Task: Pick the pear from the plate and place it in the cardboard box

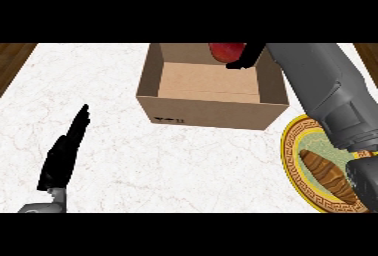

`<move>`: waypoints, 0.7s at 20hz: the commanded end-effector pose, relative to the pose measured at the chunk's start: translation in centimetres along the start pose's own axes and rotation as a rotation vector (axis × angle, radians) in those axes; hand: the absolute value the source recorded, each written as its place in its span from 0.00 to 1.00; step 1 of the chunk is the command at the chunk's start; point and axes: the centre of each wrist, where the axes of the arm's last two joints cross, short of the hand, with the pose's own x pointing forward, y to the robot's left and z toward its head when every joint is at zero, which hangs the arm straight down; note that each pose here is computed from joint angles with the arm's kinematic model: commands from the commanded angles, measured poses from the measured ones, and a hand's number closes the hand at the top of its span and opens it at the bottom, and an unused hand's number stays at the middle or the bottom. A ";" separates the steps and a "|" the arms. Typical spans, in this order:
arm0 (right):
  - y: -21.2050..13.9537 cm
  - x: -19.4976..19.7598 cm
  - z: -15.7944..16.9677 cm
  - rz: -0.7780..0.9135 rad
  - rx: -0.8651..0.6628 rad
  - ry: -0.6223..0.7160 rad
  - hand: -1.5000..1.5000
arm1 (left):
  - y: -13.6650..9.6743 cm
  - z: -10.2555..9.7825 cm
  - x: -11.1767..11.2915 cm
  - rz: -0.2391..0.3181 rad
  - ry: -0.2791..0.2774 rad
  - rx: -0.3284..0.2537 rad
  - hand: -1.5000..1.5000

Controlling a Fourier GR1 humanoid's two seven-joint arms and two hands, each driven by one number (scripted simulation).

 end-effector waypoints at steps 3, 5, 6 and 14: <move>5.5 0.2 -2.6 -0.016 0.097 0.006 1.00 | 1.1 -0.1 -0.2 -0.008 0.004 0.024 0.50; 7.0 0.5 -3.5 -0.001 0.150 0.038 1.00 | -0.2 -0.8 0.6 -0.007 0.003 0.006 0.50; 7.3 1.4 -4.6 -0.002 0.139 0.055 1.00 | 0.2 -0.6 1.9 -0.018 -0.003 0.002 0.50; 10.5 0.1 -3.7 -0.105 0.131 0.106 0.00 | 1.5 -0.5 0.2 -0.007 -0.033 -0.012 0.50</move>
